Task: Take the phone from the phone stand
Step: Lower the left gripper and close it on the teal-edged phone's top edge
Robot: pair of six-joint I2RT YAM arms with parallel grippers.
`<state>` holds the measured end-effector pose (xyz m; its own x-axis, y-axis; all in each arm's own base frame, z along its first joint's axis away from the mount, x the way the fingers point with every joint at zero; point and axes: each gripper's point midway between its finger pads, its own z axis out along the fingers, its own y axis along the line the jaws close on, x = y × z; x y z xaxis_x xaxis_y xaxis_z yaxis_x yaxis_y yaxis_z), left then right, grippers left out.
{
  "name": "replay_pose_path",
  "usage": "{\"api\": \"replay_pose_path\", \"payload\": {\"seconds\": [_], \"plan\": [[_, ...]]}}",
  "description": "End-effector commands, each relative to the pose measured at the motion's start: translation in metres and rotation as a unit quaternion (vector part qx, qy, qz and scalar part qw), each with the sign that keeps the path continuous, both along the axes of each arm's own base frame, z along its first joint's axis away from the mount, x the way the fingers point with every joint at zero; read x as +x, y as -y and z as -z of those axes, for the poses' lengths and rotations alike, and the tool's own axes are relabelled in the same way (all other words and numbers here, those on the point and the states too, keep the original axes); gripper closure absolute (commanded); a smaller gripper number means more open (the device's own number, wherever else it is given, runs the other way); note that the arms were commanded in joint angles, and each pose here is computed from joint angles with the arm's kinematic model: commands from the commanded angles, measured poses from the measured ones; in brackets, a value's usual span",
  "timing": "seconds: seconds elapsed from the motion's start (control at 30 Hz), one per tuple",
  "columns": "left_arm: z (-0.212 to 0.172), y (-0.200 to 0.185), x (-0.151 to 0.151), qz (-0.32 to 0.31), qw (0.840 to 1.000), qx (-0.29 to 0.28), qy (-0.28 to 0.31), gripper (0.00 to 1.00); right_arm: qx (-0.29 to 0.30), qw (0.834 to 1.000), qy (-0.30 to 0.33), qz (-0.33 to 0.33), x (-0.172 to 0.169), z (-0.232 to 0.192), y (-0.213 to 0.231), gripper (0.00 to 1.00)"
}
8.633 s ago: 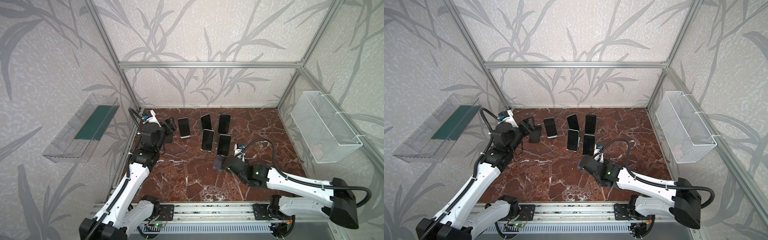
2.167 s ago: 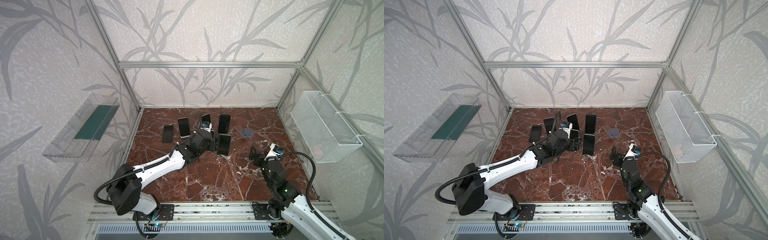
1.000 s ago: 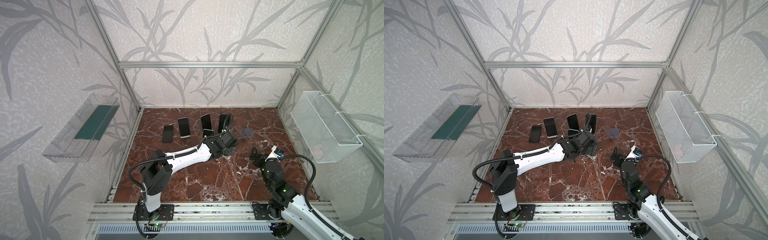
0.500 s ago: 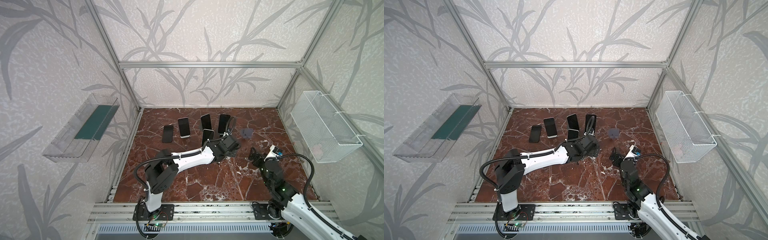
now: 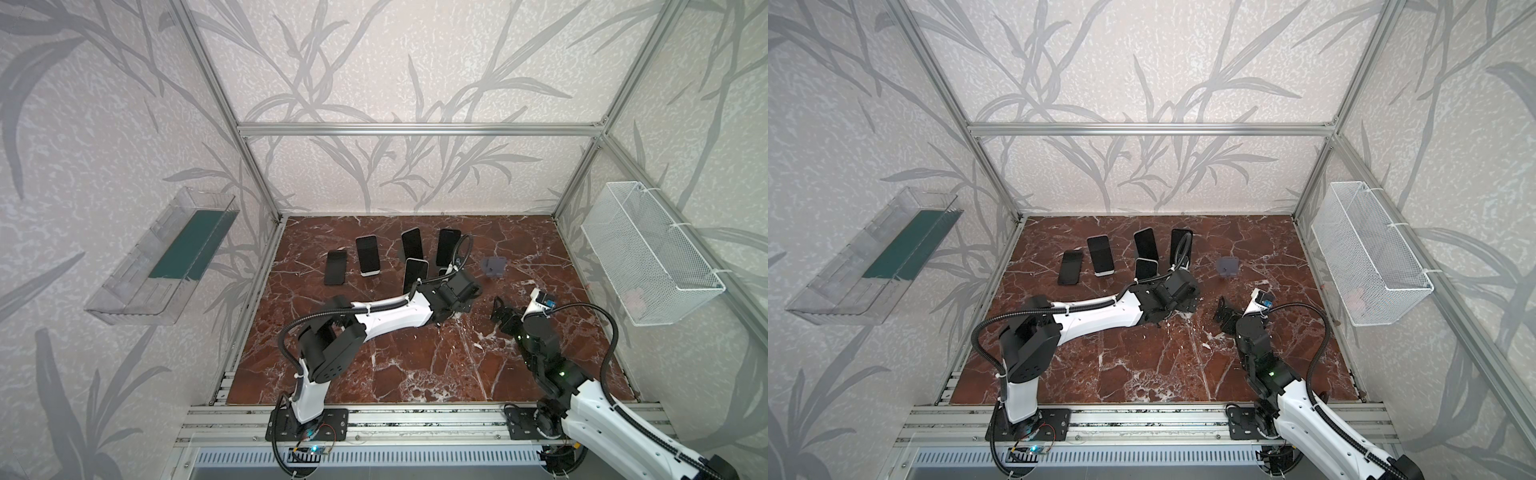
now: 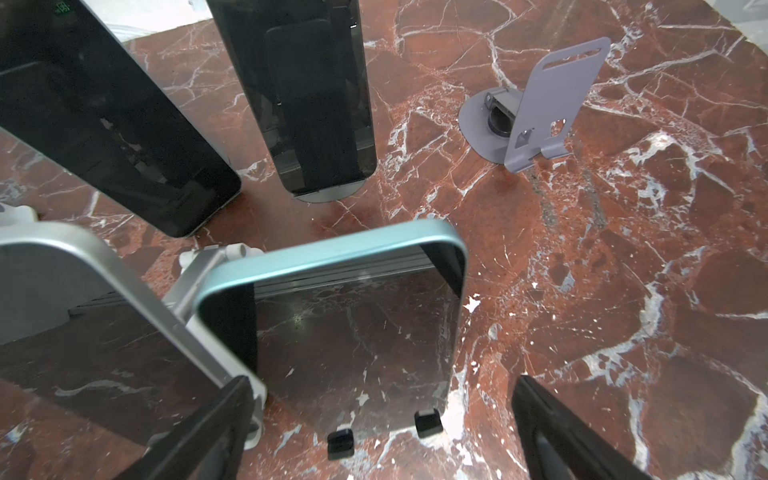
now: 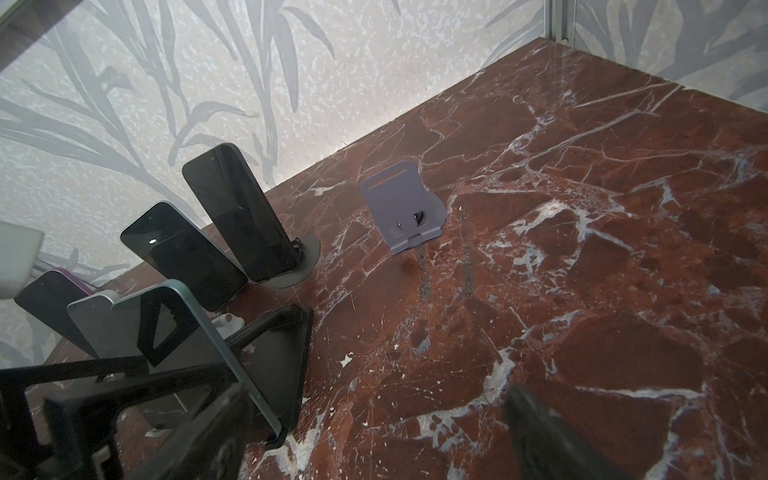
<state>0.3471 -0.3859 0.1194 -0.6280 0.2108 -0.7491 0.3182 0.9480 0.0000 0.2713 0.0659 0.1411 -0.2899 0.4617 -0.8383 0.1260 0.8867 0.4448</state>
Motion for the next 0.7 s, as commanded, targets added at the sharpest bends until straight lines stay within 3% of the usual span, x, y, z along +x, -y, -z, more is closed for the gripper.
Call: {"api": "replay_pose_path", "payload": {"seconds": [0.0, 0.53, 0.67], "plan": [[-0.006, 0.004, 0.008, -0.011, 1.0, -0.01, 0.005, 0.03, 0.007, 1.0, 0.021, -0.006, 0.005, -0.02, -0.005, 0.05], [-0.005, 0.001, 0.024, -0.058, 0.998, -0.016, 0.031, 0.05, 0.007, 1.0, 0.019, -0.008, 0.005, -0.02, -0.006, 0.05], [-0.004, 0.002, 0.026, -0.059, 0.997, -0.02, 0.035, 0.1, 0.008, 1.0, 0.021, -0.009, 0.005, -0.021, -0.006, 0.05]]}}
